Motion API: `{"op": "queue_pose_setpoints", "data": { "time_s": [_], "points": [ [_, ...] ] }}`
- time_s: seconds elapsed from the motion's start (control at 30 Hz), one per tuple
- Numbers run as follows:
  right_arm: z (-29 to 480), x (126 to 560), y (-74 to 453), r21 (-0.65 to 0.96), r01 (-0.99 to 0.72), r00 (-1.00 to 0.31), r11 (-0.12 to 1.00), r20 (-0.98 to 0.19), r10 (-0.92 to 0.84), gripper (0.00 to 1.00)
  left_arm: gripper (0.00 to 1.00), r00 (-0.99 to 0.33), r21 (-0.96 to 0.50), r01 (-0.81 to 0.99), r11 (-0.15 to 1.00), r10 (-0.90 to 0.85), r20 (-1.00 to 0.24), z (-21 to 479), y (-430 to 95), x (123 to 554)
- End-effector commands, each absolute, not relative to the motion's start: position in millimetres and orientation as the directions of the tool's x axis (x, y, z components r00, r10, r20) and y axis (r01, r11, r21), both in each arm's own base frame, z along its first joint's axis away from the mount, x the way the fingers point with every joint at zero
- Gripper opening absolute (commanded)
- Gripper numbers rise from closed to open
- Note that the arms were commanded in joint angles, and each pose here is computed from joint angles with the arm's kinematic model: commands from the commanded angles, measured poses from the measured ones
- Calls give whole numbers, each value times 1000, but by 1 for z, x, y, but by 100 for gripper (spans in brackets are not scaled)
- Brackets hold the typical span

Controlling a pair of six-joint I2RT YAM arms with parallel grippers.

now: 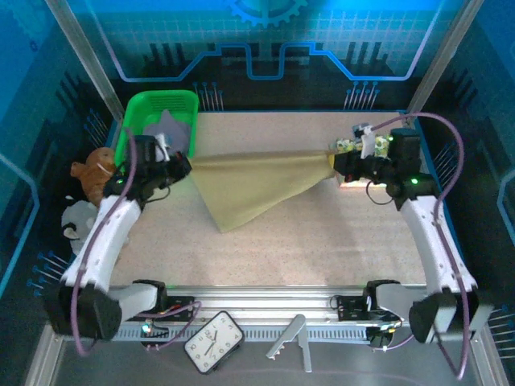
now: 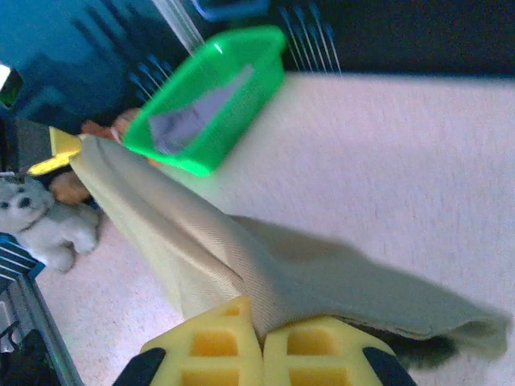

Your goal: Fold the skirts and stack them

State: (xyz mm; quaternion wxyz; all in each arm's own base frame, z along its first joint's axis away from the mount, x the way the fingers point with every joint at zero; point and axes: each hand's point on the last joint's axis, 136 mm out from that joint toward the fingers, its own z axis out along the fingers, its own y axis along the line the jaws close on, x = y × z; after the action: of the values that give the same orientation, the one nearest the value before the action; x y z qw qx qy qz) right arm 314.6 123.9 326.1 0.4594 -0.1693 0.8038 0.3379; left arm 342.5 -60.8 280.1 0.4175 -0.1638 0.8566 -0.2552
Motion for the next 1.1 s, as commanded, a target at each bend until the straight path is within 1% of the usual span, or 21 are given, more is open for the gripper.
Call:
{"op": "queue_pose_setpoints", "data": {
  "time_s": [0.0, 0.1, 0.2, 0.27, 0.43, 0.57, 0.63, 0.7, 0.77, 0.83, 0.9, 0.97, 1.07],
  "points": [
    [370, 297, 121, 304, -638, -411, 708, -912, 22, 0, 0, -434, -536, -91, 839, -518, -737, 338, -32, 324],
    [399, 297, 116, 220, -638, -298, 738, -954, 27, 0, 0, -337, -526, -45, 850, -508, -792, 379, -27, 319],
    [416, 308, 113, 153, -640, -208, 753, -978, 22, 0, 0, -308, -511, -16, 859, -491, -815, 395, -28, 334],
    [417, 323, 110, 131, -630, -186, 766, -982, 16, 0, 0, -308, -504, -7, 864, -481, -821, 397, -30, 353],
    [410, 384, 105, 87, -607, -167, 790, -986, -20, 0, 0, -266, -481, 16, 877, -460, -847, 410, -29, 418],
    [414, 433, 106, 55, -634, -164, 772, -984, -64, 0, 0, -214, -435, 39, 900, -417, -883, 437, -25, 469],
    [418, 454, 107, 11, -657, -147, 754, -983, -113, 0, 0, -190, -405, 35, 914, -392, -900, 452, -19, 492],
    [421, 470, 106, -44, -672, -114, 740, -980, -163, 0, 0, -164, -379, 29, 925, -369, -915, 465, -14, 506],
    [422, 476, 109, -121, -703, -58, 701, -972, -226, 0, 0, -146, -355, 30, 934, -348, -926, 474, -12, 515],
    [418, 478, 112, -194, -723, -8, 663, -957, -289, 0, 0, -152, -337, 34, 941, -328, -932, 472, -12, 517],
    [408, 471, 117, -249, -749, 29, 614, -938, -344, 0, 0, -181, -340, 24, 940, -330, -927, 457, -12, 513],
    [387, 457, 125, -308, -770, 58, 559, -906, -420, 0, 0, -213, -352, 4, 936, -343, -915, 428, -12, 503],
    [332, 424, 145, -403, -794, 118, 456, -837, -534, 0, 0, -241, -407, -89, 909, -416, -877, 363, -2, 474]
  ]
}}
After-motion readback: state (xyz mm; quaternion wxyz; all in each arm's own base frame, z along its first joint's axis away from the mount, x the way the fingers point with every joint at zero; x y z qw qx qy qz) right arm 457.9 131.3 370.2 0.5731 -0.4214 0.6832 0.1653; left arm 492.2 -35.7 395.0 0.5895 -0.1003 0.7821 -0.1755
